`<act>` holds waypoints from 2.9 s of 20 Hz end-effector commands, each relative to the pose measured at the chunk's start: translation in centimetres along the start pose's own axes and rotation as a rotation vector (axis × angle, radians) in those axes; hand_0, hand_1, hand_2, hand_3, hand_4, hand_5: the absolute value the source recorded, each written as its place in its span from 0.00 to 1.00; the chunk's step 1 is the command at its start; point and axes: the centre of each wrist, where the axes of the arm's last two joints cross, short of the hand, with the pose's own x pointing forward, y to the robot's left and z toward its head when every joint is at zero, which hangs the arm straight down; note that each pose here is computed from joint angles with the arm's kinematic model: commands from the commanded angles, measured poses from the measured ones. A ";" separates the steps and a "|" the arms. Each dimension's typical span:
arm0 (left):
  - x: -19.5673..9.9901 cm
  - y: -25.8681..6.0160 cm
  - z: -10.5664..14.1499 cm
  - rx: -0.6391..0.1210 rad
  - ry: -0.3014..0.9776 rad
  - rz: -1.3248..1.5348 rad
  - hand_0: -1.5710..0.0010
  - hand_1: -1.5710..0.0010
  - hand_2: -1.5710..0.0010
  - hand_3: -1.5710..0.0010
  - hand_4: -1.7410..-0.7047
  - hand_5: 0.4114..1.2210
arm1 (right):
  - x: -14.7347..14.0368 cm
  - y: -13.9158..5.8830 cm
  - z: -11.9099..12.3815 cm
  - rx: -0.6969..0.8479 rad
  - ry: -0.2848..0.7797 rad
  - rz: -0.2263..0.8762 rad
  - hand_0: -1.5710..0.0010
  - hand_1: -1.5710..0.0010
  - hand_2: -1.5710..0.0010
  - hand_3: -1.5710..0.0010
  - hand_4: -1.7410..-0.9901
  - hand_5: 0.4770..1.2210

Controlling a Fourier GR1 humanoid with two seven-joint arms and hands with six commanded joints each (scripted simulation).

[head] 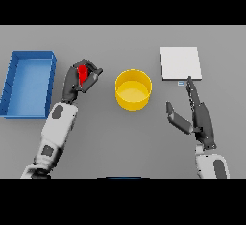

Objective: Pick up the red beaker and tilt it to pour out 1 green nut into yellow bowl. Pick up the yellow bowl and place it on the metallic measuring scale.

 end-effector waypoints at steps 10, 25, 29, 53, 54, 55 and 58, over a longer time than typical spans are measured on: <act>2.3 0.8 -1.5 0.030 -0.051 -0.030 0.03 0.03 0.03 0.05 0.03 0.88 | -0.7 0.1 -0.4 -0.019 -0.008 0.045 1.00 1.00 1.00 1.00 0.80 0.25; 10.7 0.5 -3.7 -0.322 -0.202 -0.748 0.00 0.00 0.00 0.01 0.00 0.91 | -0.3 -0.4 0.3 0.000 -0.028 0.057 1.00 1.00 1.00 1.00 0.87 0.27; 13.1 -1.4 -4.8 -0.478 -0.282 -1.064 0.00 0.00 0.00 0.00 0.00 0.96 | -0.3 0.1 0.0 0.006 -0.020 0.073 1.00 1.00 1.00 1.00 0.92 0.29; 16.2 -9.5 -6.0 -0.750 -0.528 -2.124 0.00 0.00 0.00 0.00 0.00 1.00 | -0.5 0.8 0.0 0.016 -0.021 0.025 1.00 1.00 1.00 1.00 0.91 0.29; 16.2 -9.6 -6.0 -0.760 -0.555 -2.143 0.00 0.00 0.00 0.00 0.00 1.00 | -0.5 0.6 0.2 0.014 -0.030 0.031 1.00 1.00 1.00 1.00 0.90 0.28; 16.4 -9.8 -6.0 -0.764 -0.561 -2.182 0.00 0.00 0.00 0.00 0.01 1.00 | -0.6 0.9 0.3 0.013 -0.024 0.049 1.00 1.00 1.00 1.00 0.89 0.27; 17.2 -10.6 -6.1 -0.785 -0.609 -2.288 0.00 0.00 0.00 0.00 0.01 1.00 | -0.5 0.8 -0.2 0.012 -0.047 0.057 1.00 1.00 1.00 1.00 0.88 0.27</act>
